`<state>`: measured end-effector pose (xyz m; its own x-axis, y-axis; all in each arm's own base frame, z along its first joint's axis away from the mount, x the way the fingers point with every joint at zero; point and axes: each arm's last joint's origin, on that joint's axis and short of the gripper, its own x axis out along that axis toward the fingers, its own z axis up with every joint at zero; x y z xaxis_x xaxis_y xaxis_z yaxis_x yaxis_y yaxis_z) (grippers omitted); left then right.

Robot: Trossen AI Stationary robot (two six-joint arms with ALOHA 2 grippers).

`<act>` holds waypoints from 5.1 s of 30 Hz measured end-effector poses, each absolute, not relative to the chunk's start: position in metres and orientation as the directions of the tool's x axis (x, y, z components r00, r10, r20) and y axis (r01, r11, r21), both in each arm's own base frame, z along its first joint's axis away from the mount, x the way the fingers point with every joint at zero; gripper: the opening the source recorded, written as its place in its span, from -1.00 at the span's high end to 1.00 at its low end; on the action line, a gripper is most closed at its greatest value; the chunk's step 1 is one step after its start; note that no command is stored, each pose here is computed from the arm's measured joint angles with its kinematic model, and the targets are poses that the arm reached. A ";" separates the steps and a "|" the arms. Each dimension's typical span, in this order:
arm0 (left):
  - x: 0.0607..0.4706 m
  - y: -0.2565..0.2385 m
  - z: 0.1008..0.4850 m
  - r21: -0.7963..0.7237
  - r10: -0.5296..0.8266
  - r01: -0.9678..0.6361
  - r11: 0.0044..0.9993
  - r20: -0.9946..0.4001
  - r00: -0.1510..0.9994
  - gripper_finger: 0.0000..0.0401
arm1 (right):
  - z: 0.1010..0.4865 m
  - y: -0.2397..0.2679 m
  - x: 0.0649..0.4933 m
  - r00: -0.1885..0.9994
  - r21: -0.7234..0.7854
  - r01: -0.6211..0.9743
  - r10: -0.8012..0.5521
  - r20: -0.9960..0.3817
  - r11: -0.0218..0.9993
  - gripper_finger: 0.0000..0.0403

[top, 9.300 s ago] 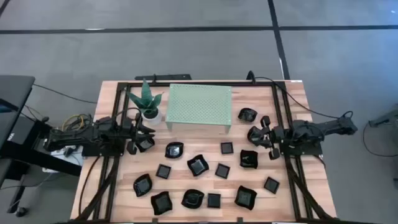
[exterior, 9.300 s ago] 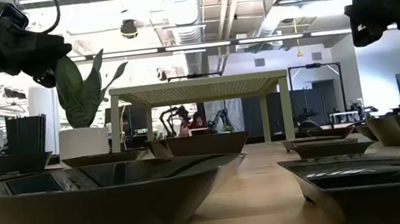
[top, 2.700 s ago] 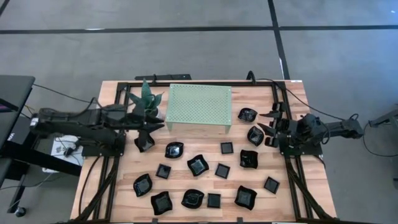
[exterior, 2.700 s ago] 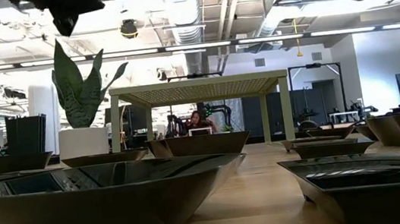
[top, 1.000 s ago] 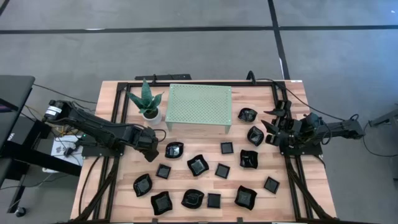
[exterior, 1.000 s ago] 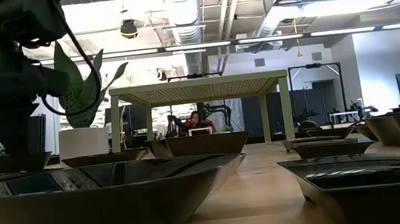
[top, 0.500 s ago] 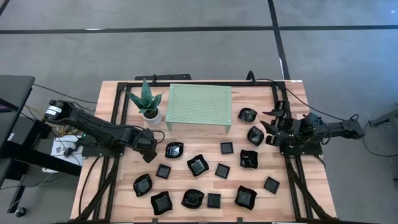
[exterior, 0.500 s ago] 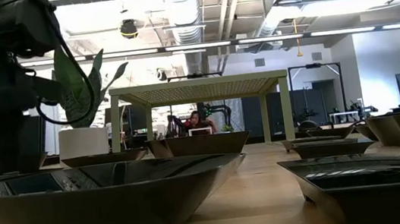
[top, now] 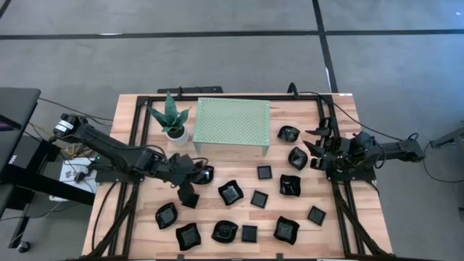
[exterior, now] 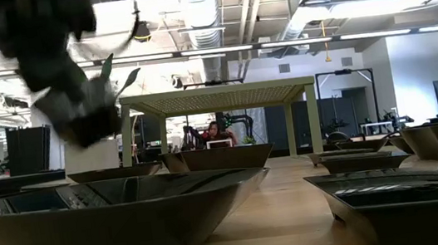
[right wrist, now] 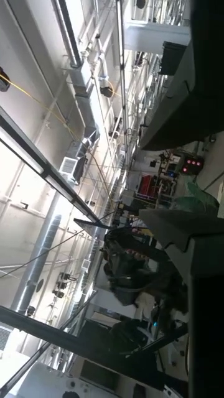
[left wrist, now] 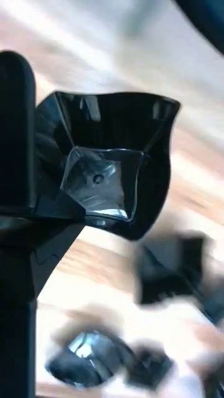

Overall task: Pick & Place Mini shaped plates
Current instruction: Put the distorted square plate on the shelf, then stack the distorted square plate on top of the other distorted square plate on the shelf

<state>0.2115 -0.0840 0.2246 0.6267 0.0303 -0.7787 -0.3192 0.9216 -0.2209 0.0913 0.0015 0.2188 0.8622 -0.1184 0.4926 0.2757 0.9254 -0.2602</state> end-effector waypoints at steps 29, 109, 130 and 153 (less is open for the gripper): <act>0.276 0.068 0.258 0.393 0.514 -0.333 0.857 -0.690 0.510 0.93 | 0.214 0.002 0.094 0.888 -0.221 0.235 -0.116 0.444 0.947 0.21; 0.256 -0.029 0.261 0.057 0.156 -0.145 0.988 -0.379 0.912 0.40 | 0.189 0.109 0.181 0.483 0.191 0.162 0.091 -0.871 0.968 0.18; 0.256 -0.029 0.261 0.049 0.156 -0.148 0.988 -0.378 0.913 0.42 | 0.141 0.122 0.184 0.225 0.046 0.172 0.006 -0.974 0.984 0.34; 0.270 -0.048 0.265 -0.047 -0.139 0.131 0.990 -0.263 0.955 0.43 | 0.219 0.118 0.242 0.511 0.069 0.055 0.032 -0.859 0.996 0.99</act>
